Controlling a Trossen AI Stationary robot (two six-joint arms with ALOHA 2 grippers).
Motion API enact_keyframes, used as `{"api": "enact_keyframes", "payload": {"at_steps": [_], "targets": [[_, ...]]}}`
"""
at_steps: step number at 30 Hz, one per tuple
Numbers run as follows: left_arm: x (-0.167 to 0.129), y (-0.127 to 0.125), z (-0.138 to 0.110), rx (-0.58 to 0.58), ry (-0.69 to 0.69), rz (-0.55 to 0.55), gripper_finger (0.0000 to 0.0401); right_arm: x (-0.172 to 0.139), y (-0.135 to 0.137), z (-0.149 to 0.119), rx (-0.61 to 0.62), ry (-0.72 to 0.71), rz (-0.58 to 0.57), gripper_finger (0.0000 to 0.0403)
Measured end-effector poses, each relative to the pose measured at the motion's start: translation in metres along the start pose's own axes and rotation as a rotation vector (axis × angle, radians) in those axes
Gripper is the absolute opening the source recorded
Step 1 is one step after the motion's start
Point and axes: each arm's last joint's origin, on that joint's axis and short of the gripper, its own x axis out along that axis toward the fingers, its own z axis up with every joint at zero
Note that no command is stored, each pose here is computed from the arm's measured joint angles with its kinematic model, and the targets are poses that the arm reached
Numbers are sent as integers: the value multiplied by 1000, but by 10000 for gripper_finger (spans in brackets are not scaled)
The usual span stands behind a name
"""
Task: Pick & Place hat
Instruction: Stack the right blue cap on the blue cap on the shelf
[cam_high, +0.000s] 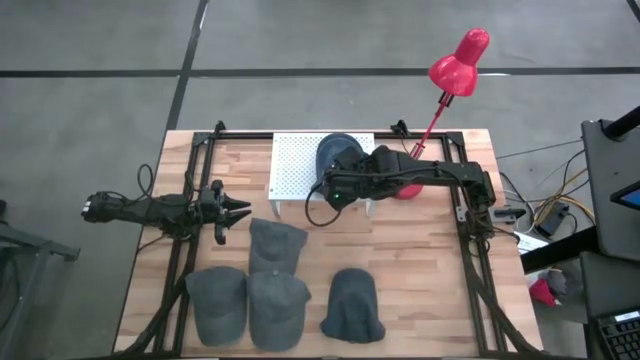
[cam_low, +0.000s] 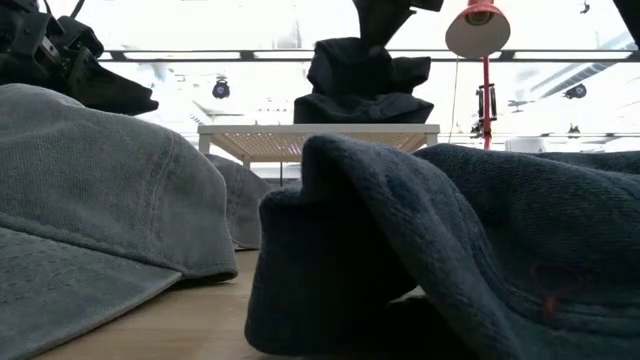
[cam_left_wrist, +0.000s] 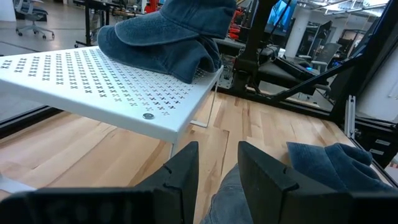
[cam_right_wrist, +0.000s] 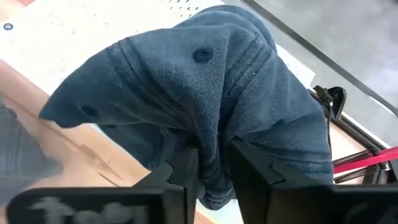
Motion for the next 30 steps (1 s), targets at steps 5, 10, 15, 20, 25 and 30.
{"api": "enact_keyframes", "payload": {"at_steps": [5, 10, 15, 20, 25, 30], "targets": [[0, 0, 0, 0, 0, 0, 115, 0, 1, -1, -14, 25, 23, 109], [0, 0, 0, 0, 0, 0, 115, 0, 1, 0, -11, 25, 32, 123], [0, 0, 0, 0, 0, 0, 115, -2, 2, 2, 4, 10, 53, 130], [0, 0, 0, 0, 0, 0, 115, -10, -1, 9, 34, -43, 64, 131], [0, 0, 0, 0, 0, 0, 115, -14, -2, 11, 38, -50, 73, 128], [0, 0, 0, 0, 0, 0, 115, -11, 0, 10, 31, -14, 95, 136]]}}
